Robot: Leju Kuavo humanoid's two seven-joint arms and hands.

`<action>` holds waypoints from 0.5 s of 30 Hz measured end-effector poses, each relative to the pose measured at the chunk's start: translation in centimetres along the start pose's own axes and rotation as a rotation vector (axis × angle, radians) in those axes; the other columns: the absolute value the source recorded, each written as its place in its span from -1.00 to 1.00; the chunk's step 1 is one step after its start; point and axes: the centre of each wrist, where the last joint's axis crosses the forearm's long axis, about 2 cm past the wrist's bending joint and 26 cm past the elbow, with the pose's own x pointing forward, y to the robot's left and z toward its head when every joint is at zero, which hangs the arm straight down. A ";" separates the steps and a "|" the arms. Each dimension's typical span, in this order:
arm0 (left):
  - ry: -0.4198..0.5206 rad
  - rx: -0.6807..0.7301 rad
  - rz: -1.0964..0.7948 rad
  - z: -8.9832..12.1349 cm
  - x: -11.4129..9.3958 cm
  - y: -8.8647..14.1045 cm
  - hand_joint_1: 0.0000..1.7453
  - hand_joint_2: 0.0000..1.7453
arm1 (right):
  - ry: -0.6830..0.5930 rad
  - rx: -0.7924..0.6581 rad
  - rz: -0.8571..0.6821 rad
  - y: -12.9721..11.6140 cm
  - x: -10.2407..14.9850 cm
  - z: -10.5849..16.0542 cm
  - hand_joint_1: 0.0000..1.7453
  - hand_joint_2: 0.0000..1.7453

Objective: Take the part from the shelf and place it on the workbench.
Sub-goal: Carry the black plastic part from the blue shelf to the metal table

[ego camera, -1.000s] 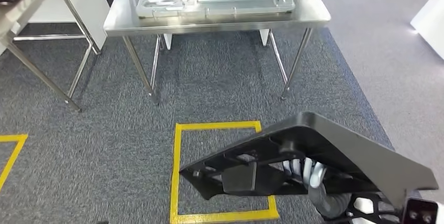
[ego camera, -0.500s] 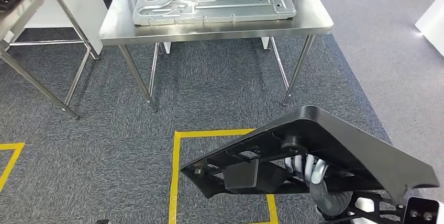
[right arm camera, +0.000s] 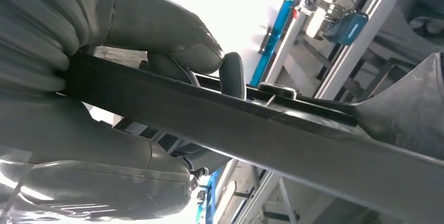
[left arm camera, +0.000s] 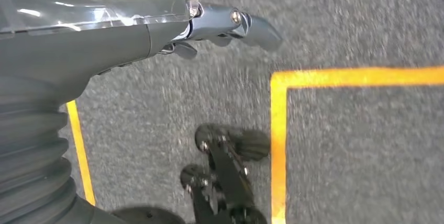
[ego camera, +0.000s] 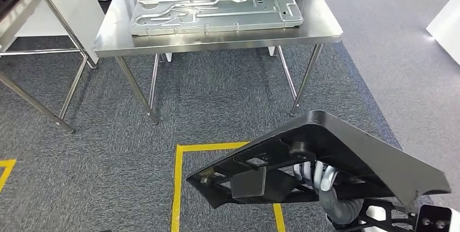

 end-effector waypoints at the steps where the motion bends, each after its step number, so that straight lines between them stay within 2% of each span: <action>1: 0.000 0.000 0.000 0.0 0.0 0.0 -1.00 1.00 | -0.002 0.001 0.000 0.0 0.0 0.0 0.94 1.00; 15: -0.012 -0.006 -0.008 -0.2 0.6 -0.2 -1.00 1.00 | -0.017 0.001 0.009 -0.5 0.3 -0.2 0.94 1.00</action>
